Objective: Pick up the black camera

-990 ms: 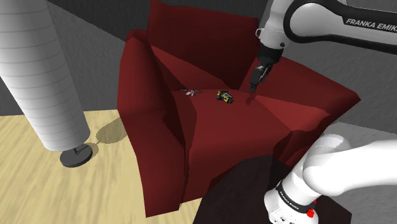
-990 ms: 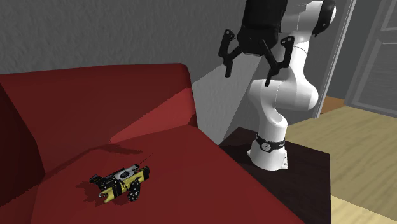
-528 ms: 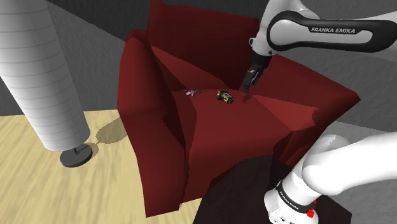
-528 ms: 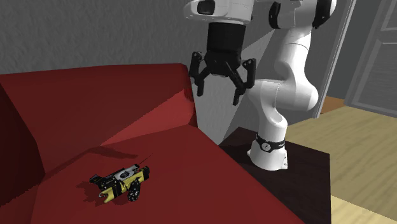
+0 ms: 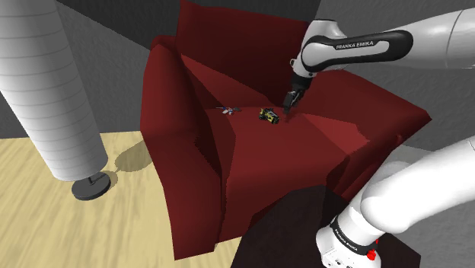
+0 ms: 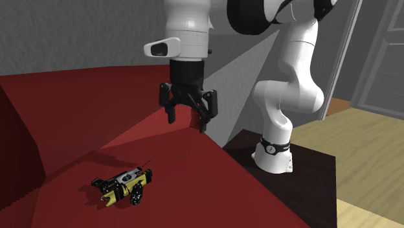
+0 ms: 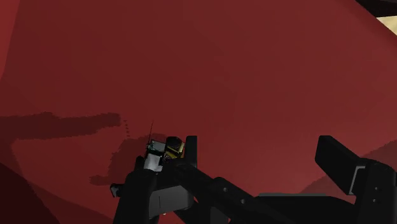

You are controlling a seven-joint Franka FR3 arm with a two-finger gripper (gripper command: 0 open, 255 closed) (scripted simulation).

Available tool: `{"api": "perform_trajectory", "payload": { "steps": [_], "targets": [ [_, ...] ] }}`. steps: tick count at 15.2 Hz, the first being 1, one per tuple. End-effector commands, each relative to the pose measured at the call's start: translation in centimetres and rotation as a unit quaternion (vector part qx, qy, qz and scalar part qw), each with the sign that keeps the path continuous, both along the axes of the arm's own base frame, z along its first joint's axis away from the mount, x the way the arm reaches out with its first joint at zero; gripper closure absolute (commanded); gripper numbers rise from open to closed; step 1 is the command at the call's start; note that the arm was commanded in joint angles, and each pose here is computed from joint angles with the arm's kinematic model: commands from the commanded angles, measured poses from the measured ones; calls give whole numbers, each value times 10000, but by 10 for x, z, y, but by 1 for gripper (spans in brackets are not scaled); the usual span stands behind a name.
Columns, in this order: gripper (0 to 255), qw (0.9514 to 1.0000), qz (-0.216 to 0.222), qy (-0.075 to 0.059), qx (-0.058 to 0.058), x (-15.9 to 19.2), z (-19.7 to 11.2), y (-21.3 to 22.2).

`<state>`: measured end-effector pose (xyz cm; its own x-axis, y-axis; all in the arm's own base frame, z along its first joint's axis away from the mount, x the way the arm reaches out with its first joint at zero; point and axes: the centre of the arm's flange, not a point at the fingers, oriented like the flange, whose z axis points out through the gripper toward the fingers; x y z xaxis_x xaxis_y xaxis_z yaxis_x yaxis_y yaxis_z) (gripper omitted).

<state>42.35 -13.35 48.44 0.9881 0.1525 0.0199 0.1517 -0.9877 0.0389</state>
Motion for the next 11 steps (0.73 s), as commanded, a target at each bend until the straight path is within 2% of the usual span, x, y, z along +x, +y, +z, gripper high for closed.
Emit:
{"api": "perform_trajectory", "payload": {
  "steps": [1, 11],
  "targets": [
    [0, 10000, 3, -10, 56, 16, -16, -18],
    [0, 9993, 3, -30, 362, 85, -97, -98]
  ]
}}
